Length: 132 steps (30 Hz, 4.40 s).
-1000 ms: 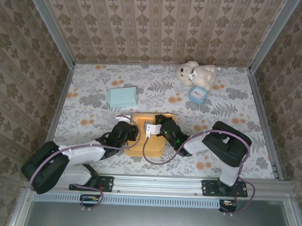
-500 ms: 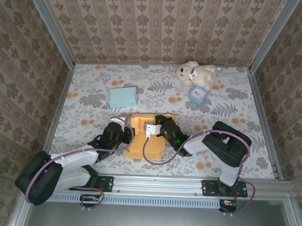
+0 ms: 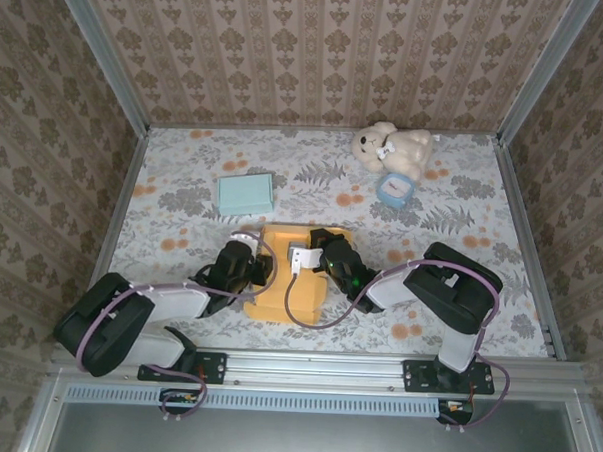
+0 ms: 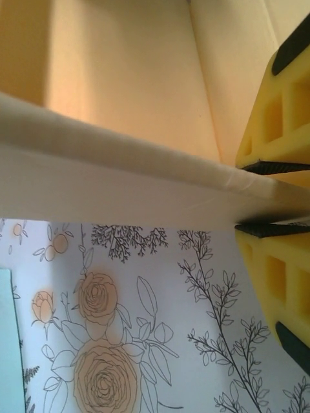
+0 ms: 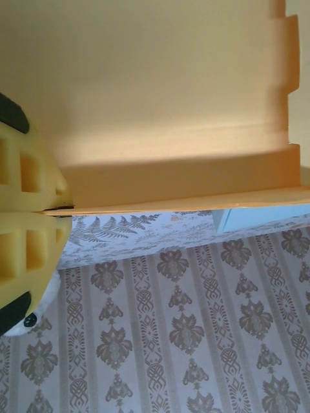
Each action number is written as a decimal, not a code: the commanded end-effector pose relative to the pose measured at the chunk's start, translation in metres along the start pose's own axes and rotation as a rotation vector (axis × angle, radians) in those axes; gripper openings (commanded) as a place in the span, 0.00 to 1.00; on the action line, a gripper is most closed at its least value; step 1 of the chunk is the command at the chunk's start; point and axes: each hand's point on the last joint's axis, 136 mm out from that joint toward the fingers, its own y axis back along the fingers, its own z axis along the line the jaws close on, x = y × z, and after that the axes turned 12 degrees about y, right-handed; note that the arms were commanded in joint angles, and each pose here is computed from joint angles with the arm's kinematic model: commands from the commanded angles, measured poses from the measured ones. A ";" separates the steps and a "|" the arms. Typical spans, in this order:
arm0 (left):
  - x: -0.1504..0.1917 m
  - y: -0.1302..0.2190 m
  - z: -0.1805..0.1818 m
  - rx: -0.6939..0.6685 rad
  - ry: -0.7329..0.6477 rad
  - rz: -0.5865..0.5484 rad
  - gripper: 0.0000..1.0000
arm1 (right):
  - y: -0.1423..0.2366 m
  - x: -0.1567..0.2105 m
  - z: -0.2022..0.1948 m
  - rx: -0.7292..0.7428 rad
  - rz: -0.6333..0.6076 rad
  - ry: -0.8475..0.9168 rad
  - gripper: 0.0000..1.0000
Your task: Fold the paper box
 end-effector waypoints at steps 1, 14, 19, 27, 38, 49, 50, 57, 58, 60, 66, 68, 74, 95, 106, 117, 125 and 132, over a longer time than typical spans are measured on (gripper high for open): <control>0.007 -0.005 0.013 -0.109 -0.064 0.020 0.25 | 0.004 0.000 0.048 -0.160 -0.012 0.049 0.00; -0.010 -0.015 0.038 -0.420 -0.115 -0.051 0.12 | 0.003 0.001 0.047 -0.154 0.003 0.052 0.00; -0.020 -0.002 0.065 -0.625 -0.113 -0.097 0.08 | 0.001 0.006 0.043 -0.140 0.034 0.050 0.00; -0.017 -0.010 0.070 -0.670 -0.126 -0.102 0.08 | 0.000 0.006 0.039 -0.125 0.037 0.025 0.00; -0.012 -0.028 0.027 -0.472 -0.189 -0.121 0.06 | 0.016 -0.010 0.003 -0.074 -0.052 -0.172 0.29; -0.014 -0.027 0.016 -0.361 -0.163 -0.161 0.00 | 0.063 -0.014 -0.027 -0.144 -0.114 -0.379 0.51; -0.014 -0.027 0.014 -0.350 -0.162 -0.167 0.00 | 0.071 -0.012 -0.037 -0.137 -0.114 -0.411 0.51; -0.016 -0.018 -0.002 -0.201 -0.152 -0.222 0.00 | 0.109 0.009 -0.089 -0.099 -0.018 -0.818 0.49; -0.016 -0.016 -0.005 -0.171 -0.151 -0.232 0.00 | 0.113 0.014 -0.095 -0.092 0.013 -0.897 0.47; -0.016 -0.012 -0.012 -0.113 -0.162 -0.247 0.00 | 0.120 0.019 -0.104 -0.081 0.051 -1.050 0.45; -0.014 -0.001 -0.038 0.074 -0.204 -0.280 0.00 | 0.125 0.023 -0.103 -0.129 0.154 -1.333 0.44; -0.013 0.002 -0.045 0.123 -0.217 -0.284 0.00 | 0.126 0.020 -0.099 -0.160 0.162 -1.390 0.43; -0.015 0.003 -0.054 0.174 -0.216 -0.307 0.00 | 0.138 0.020 -0.097 -0.172 0.143 -1.522 0.42; -0.027 -0.013 -0.029 -0.059 -0.146 -0.387 0.00 | 0.106 -0.003 -0.072 -0.248 0.118 -1.634 0.48; -0.022 -0.013 -0.035 -0.060 -0.152 -0.397 0.00 | 0.092 0.018 -0.061 -0.164 0.157 -1.743 0.54; -0.014 -0.019 -0.043 -0.049 -0.146 -0.397 0.00 | 0.079 -0.007 -0.053 -0.291 0.004 -1.825 0.55; -0.011 -0.018 -0.041 -0.070 -0.156 -0.400 0.00 | 0.083 -0.011 -0.063 -0.277 -0.077 -1.811 0.55; -0.013 -0.021 -0.032 -0.165 -0.144 -0.351 0.00 | 0.093 0.037 -0.018 -0.185 0.206 -1.638 0.56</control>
